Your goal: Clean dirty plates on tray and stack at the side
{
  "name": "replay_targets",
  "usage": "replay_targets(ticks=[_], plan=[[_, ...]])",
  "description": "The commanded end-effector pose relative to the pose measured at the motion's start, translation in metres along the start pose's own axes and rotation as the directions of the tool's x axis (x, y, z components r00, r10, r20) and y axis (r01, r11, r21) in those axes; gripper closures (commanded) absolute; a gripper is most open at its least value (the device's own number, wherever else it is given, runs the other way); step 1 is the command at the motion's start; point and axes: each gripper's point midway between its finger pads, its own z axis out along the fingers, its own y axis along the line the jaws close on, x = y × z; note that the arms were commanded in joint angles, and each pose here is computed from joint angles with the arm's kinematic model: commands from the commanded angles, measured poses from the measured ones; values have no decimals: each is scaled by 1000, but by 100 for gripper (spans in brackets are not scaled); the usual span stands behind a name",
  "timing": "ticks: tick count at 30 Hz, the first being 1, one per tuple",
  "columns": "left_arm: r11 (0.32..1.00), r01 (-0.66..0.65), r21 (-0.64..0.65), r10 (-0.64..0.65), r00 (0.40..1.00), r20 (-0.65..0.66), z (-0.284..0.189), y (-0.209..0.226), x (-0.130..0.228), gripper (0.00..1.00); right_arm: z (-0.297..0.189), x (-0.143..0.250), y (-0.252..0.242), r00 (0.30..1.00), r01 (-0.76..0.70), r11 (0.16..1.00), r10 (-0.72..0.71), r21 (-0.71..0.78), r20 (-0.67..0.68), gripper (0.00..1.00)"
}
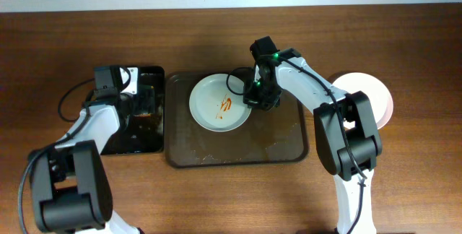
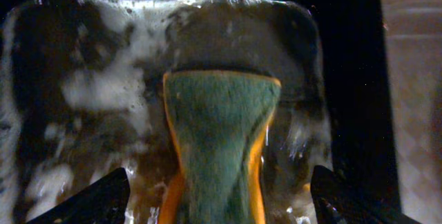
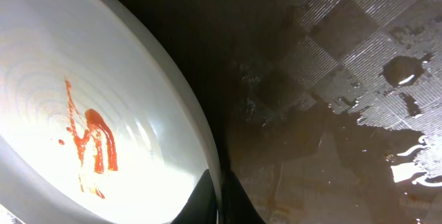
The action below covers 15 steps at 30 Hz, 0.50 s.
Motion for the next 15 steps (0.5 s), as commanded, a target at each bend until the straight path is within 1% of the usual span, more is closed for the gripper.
replay_targets(ticks=[1,2,3,4,5,6,8,9,11,13,14,15], plan=[[1000,-7,14,7,1000,2,15,-1,2,20,8,5,-10,1000,-17,999,18,47,-12,96],[1000,-8,13,8,1000,6,18,-1,1,21,8,5,-10,1000,-17,999,18,47,-12,96],[1000,-9,13,9,1000,13,19,-1,0,26,8,5,-10,1000,-17,999,18,47,-12,96],[1000,-10,12,9,1000,18,20,-1,-1,34,8,5,-10,1000,-18,999,18,47,-13,96],[1000,-10,12,10,1000,21,20,-1,-2,58,8,5,-10,1000,-18,999,18,48,-15,96],[1000,-10,11,10,1000,24,20,0,-3,72,8,5,-10,1000,-18,999,19,49,-15,96],[1000,-10,12,10,1000,23,20,0,-3,83,8,6,-11,1000,-19,999,20,50,-17,96],[1000,-10,12,10,1000,21,20,-1,-2,84,8,6,-11,1000,-20,999,20,50,-18,96],[1000,-9,12,9,1000,14,20,-1,0,80,8,6,-11,1000,-19,999,20,50,-18,96],[1000,-7,13,7,1000,0,20,-1,3,83,8,6,-11,1000,-20,999,21,50,-18,96],[1000,-6,14,6,1000,-7,20,-1,5,89,8,6,-11,1000,-20,999,21,50,-18,96],[1000,-6,14,6,1000,-10,20,-1,6,100,8,6,-11,1000,-20,999,20,50,-18,96]])
